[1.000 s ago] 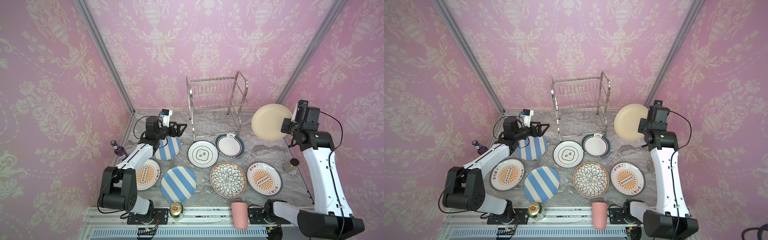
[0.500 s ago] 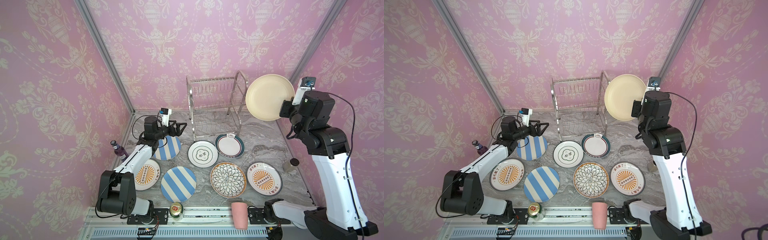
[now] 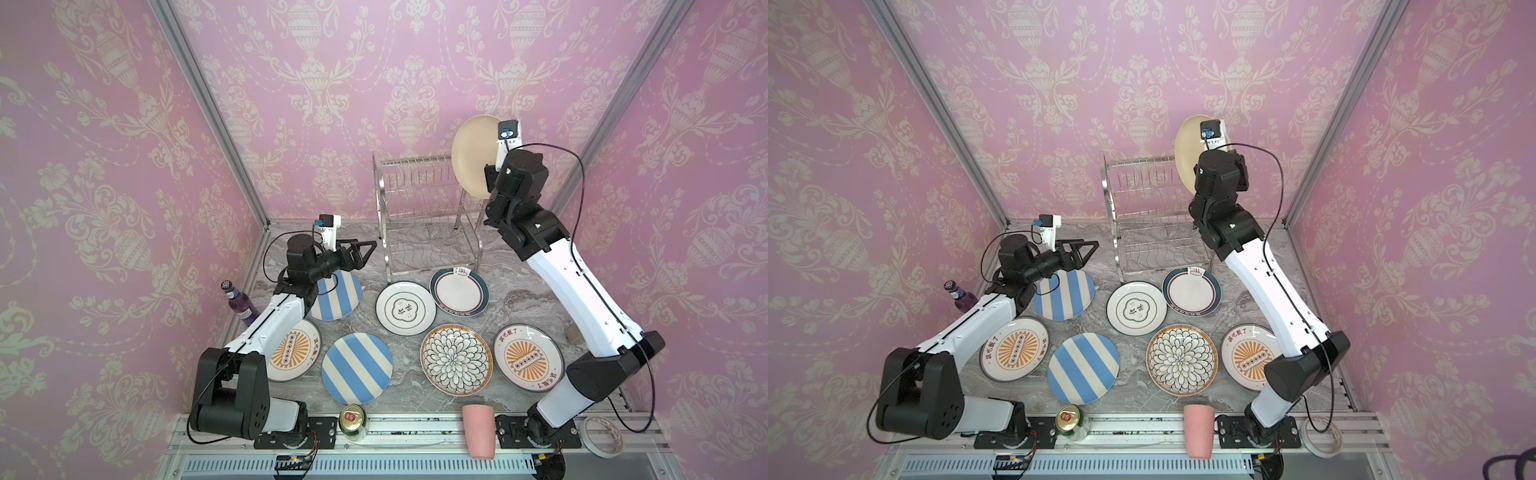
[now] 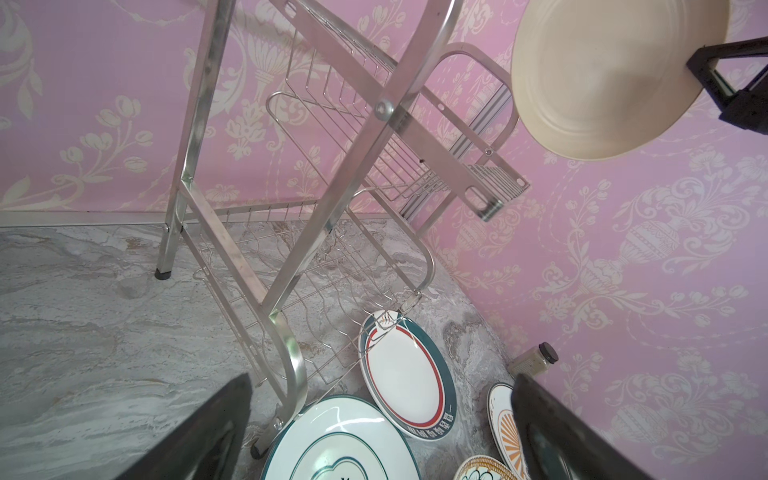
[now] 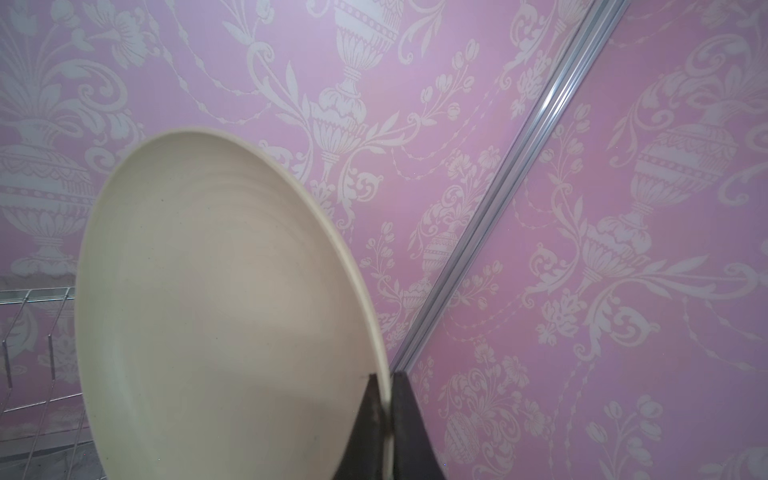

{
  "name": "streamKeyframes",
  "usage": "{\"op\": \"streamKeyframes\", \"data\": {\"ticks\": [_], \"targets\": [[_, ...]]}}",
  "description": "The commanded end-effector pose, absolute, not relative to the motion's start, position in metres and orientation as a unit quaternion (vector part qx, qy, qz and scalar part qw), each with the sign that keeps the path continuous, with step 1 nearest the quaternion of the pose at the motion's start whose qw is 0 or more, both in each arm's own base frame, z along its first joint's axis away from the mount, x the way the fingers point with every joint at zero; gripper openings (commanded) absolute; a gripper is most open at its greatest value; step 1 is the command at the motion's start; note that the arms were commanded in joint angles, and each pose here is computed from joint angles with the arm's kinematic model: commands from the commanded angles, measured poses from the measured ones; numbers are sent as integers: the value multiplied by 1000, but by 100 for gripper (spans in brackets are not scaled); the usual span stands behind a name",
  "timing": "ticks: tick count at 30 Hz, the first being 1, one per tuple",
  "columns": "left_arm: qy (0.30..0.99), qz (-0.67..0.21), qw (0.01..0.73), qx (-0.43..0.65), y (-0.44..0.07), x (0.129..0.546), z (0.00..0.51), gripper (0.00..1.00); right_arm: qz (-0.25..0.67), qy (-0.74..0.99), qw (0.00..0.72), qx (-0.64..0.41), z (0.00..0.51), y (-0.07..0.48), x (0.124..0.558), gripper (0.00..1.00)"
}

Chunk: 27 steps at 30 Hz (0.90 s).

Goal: Load the plates into the dish rack
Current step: 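Lift the cream plate upright with the right gripper toward the rack, then lower the cream plate into the dish rack slots with the right gripper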

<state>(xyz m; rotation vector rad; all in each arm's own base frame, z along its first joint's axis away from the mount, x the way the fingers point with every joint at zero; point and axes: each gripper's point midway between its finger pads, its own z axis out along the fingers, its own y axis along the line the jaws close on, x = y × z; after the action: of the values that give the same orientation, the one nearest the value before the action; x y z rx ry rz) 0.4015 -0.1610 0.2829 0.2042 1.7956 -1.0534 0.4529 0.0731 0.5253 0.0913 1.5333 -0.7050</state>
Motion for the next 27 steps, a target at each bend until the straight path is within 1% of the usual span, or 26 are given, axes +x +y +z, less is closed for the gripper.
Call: {"op": "streamKeyframes", "data": {"ticks": [1, 5, 9, 11, 13, 18, 27], "targets": [[748, -421, 503, 102, -161, 387, 287, 99, -344, 617, 699, 109, 573, 55, 434, 0], [754, -410, 504, 98, -158, 383, 286, 99, -381, 614, 683, 102, 564, 61, 451, 0], [754, -414, 499, 103, -159, 379, 285, 99, -403, 603, 684, 83, 559, 70, 467, 0], [742, -431, 499, 121, -165, 373, 291, 99, -416, 602, 678, 67, 556, 76, 479, 0], [737, -433, 506, 114, -163, 373, 294, 99, -426, 605, 670, 63, 553, 78, 489, 0], [742, -430, 501, 115, -164, 373, 290, 99, -433, 613, 658, 61, 541, 77, 504, 0], [748, -418, 502, 115, -161, 375, 286, 99, -418, 635, 646, 61, 515, 75, 521, 0]]}}
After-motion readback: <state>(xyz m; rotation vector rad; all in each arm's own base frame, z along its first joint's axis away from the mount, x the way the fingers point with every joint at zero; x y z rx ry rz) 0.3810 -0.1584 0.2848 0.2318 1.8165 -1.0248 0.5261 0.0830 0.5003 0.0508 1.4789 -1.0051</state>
